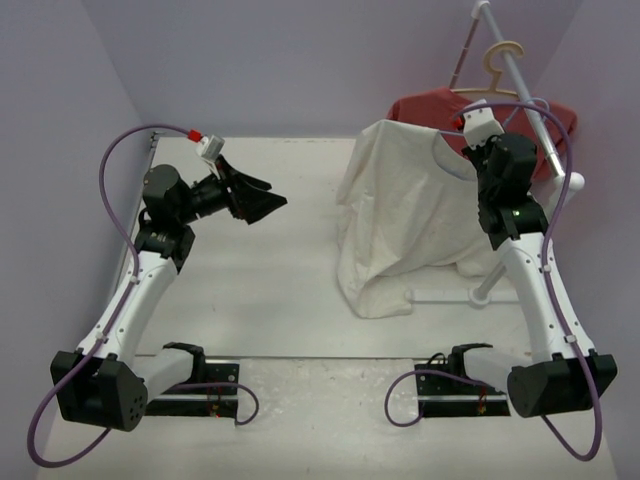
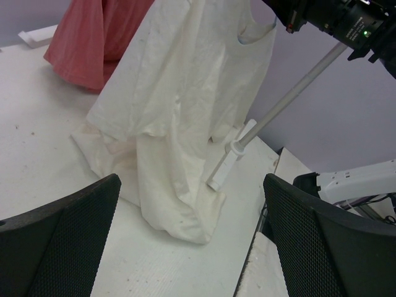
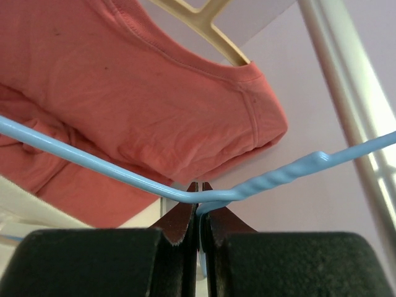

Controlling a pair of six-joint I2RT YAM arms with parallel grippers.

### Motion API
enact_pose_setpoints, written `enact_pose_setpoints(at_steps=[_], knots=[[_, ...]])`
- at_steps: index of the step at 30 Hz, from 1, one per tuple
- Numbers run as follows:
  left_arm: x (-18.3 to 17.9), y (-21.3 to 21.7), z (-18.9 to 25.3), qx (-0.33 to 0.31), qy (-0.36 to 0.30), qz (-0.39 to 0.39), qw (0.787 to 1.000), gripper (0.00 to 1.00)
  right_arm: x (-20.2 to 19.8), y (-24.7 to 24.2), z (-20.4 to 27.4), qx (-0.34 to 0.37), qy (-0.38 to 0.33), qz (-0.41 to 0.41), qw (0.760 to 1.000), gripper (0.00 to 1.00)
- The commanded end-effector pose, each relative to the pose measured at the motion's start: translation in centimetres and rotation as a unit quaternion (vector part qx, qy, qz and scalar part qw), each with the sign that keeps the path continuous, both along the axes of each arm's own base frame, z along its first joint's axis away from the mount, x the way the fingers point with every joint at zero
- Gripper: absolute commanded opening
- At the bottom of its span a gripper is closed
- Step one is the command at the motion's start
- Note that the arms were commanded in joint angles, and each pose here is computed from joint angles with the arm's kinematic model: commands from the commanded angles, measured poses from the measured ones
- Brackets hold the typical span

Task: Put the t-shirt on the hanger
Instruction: Pick up the hanger from the clothesline.

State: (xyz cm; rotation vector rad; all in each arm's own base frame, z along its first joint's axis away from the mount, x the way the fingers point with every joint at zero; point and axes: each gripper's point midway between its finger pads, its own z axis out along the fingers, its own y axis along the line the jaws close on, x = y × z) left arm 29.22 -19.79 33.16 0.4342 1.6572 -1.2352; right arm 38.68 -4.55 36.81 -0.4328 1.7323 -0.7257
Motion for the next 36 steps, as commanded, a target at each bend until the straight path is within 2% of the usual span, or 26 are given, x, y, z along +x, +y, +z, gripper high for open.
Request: enact_pose_setpoints(at_steps=[1, 6, 12, 13, 14, 15, 17, 19, 20, 21, 22, 23, 26, 30, 33, 36], knots=[[-0.5, -0.2, 0.9, -0.009, -0.024, -0.013, 1.000, 1.00, -0.1, -0.4, 0.6, 0.029, -0.034, -0.019, 0.999, 0.00], [-0.7, -0.2, 1.0, -0.011, -0.027, -0.016, 0.999, 1.00, 0.0, -0.9, 0.1, 0.024, -0.036, -0.033, 0.999, 0.00], [-1.1, -0.2, 1.3, -0.011, -0.033, -0.019, 0.999, 1.00, -0.1, -2.1, 0.9, -0.042, -0.060, -0.046, 0.996, 0.00], [-1.1, -0.2, 1.3, -0.011, -0.034, -0.018, 0.999, 1.00, 0.0, -2.3, 1.1, -0.041, -0.068, -0.050, 0.996, 0.05], [-1.2, -0.2, 1.3, -0.012, -0.034, -0.019, 0.999, 1.00, -0.1, -2.6, 1.2, -0.037, -0.072, -0.059, 0.995, 0.26], [-1.2, -0.2, 1.4, -0.012, -0.034, -0.019, 0.999, 1.00, -0.2, -2.7, 1.2, -0.033, -0.074, -0.062, 0.995, 0.37], [-1.2, -0.2, 1.3, -0.011, -0.036, -0.017, 0.999, 1.00, -0.6, -2.3, 1.1, -0.013, -0.075, -0.056, 0.996, 0.47], [-1.1, -0.1, 1.2, -0.011, -0.036, -0.012, 0.999, 1.00, -1.3, -1.3, 1.8, 0.011, -0.080, -0.035, 0.996, 0.52], [-1.0, -0.1, 1.2, -0.010, -0.035, -0.010, 0.999, 1.00, -1.8, -0.6, 2.2, 0.029, -0.081, -0.023, 0.996, 0.58], [-0.9, -0.1, 1.2, -0.010, -0.035, -0.009, 0.999, 1.00, -2.2, 0.2, 2.0, 0.051, -0.071, -0.007, 0.996, 0.70], [-0.8, 0.0, 1.1, -0.010, -0.034, -0.007, 0.999, 1.00, -2.7, 1.1, 2.0, 0.071, -0.060, 0.006, 0.996, 0.87], [-0.6, 0.0, 0.9, -0.009, -0.030, -0.003, 0.999, 1.00, -3.2, 1.9, 2.0, 0.090, -0.048, 0.014, 0.995, 0.98], [0.4, 0.4, 0.1, 0.003, -0.019, 0.022, 1.000, 1.00, -4.5, 3.1, 1.4, 0.130, -0.013, 0.019, 0.991, 0.99], [3.5, 2.7, -1.3, 0.042, 0.005, 0.129, 0.991, 1.00, -6.6, 4.8, -0.4, 0.212, 0.026, 0.015, 0.977, 0.99], [4.0, 3.5, -1.2, 0.054, -0.002, 0.159, 0.986, 1.00, -8.2, 9.2, -1.9, 0.257, 0.056, 0.088, 0.961, 0.99], [3.9, 3.6, -1.4, 0.059, -0.005, 0.159, 0.985, 1.00, -9.4, 12.6, -4.2, 0.311, 0.098, 0.127, 0.937, 0.98]])
